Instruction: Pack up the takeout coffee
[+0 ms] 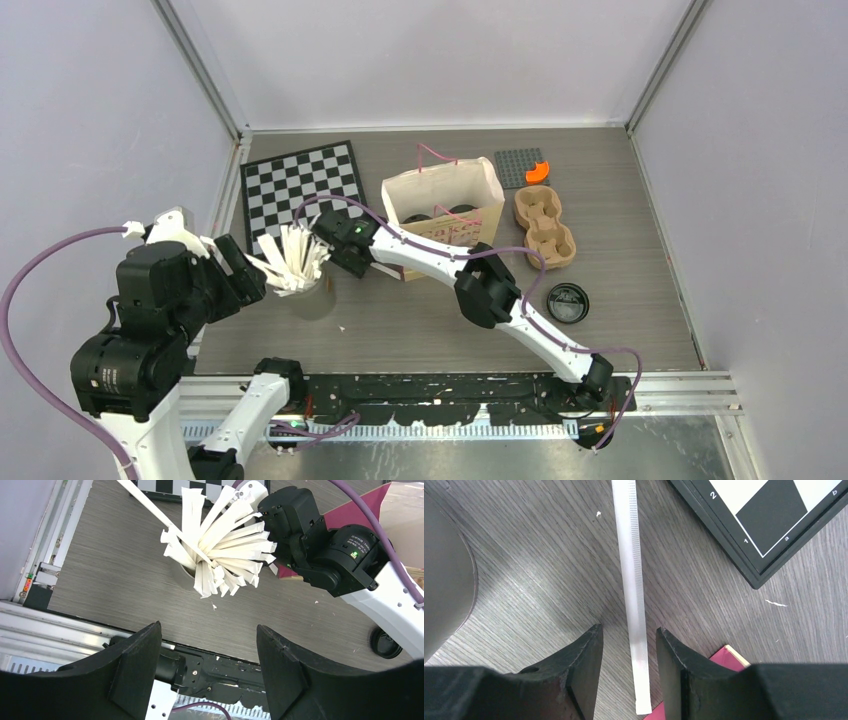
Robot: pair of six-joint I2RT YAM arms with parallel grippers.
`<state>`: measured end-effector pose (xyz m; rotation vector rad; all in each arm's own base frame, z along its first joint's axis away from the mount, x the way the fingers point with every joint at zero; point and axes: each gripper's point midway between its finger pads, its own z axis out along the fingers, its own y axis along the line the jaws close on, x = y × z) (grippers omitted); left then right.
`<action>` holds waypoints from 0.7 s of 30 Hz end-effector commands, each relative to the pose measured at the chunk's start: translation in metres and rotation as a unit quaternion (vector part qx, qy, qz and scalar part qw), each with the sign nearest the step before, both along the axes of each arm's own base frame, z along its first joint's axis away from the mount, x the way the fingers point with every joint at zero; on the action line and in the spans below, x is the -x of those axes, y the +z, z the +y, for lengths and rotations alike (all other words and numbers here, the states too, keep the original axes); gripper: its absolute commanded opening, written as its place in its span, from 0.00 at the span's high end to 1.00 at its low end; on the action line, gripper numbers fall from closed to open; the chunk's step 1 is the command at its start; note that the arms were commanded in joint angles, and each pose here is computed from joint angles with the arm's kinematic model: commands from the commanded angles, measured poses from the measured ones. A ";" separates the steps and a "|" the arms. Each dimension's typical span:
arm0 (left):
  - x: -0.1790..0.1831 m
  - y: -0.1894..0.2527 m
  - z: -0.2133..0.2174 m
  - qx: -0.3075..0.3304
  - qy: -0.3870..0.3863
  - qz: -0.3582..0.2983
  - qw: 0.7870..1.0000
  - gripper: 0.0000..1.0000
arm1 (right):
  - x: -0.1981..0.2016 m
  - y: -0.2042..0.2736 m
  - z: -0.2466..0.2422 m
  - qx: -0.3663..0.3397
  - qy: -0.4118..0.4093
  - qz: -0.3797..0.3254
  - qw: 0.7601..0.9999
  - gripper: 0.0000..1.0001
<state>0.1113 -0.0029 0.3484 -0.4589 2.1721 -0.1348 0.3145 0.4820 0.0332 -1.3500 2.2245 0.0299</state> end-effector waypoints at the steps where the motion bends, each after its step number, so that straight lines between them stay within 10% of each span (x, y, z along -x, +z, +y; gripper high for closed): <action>1: -0.006 0.005 -0.001 0.000 -0.005 -0.012 1.000 0.29 | -0.004 0.009 0.005 -0.011 0.008 -0.011 1.000 0.54; 9: -0.009 0.008 -0.002 0.004 -0.002 -0.024 1.000 0.29 | -0.001 0.038 0.009 -0.032 0.013 -0.021 0.999 0.85; 21: -0.013 0.012 -0.004 0.019 0.003 -0.045 0.999 0.29 | -0.001 0.134 -0.004 -0.097 -0.029 -0.067 0.993 0.89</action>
